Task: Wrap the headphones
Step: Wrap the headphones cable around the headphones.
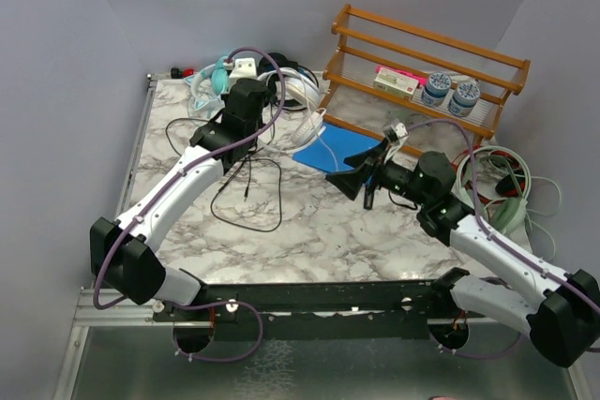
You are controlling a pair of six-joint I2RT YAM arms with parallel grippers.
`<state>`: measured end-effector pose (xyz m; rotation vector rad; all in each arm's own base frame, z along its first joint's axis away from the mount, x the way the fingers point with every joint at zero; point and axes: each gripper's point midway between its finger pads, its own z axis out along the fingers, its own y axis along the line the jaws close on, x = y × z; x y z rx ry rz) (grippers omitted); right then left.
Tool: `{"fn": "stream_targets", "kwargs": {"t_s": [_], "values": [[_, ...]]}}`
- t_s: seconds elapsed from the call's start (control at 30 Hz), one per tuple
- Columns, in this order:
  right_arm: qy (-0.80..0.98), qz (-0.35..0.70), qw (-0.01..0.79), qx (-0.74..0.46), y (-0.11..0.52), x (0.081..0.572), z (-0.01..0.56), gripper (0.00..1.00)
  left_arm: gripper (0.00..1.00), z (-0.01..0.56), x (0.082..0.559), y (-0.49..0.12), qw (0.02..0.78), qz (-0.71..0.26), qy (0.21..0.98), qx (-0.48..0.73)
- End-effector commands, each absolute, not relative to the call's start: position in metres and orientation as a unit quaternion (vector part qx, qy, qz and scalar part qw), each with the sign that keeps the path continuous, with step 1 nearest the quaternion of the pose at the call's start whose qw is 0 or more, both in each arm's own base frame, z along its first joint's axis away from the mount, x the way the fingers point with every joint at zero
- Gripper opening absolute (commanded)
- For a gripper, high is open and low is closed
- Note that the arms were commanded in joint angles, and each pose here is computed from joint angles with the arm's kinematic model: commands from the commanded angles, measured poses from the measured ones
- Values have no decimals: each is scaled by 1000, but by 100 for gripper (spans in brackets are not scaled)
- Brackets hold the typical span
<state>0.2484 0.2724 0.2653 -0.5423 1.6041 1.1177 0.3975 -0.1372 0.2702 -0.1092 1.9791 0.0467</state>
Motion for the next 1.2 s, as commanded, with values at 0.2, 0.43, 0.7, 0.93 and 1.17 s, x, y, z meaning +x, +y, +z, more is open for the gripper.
{"fn": "stream_targets", "kwargs": {"t_s": [0.2,0.43,0.7,0.93,1.17], "values": [[680,416,574,-188,251,262,202,100,0,323,393,-148,593,-49,801,-67],[677,411,575,-206,266,282,179,96,0,324,389,-153,587,-67,804,-67],[640,439,591,-221,293,306,183,82,0,330,387,-155,587,-79,802,-70],[619,455,589,-251,311,314,188,38,0,331,388,-156,587,-82,802,-71],[605,449,579,-312,335,271,205,0,0,324,396,-154,582,-70,805,-94]]}}
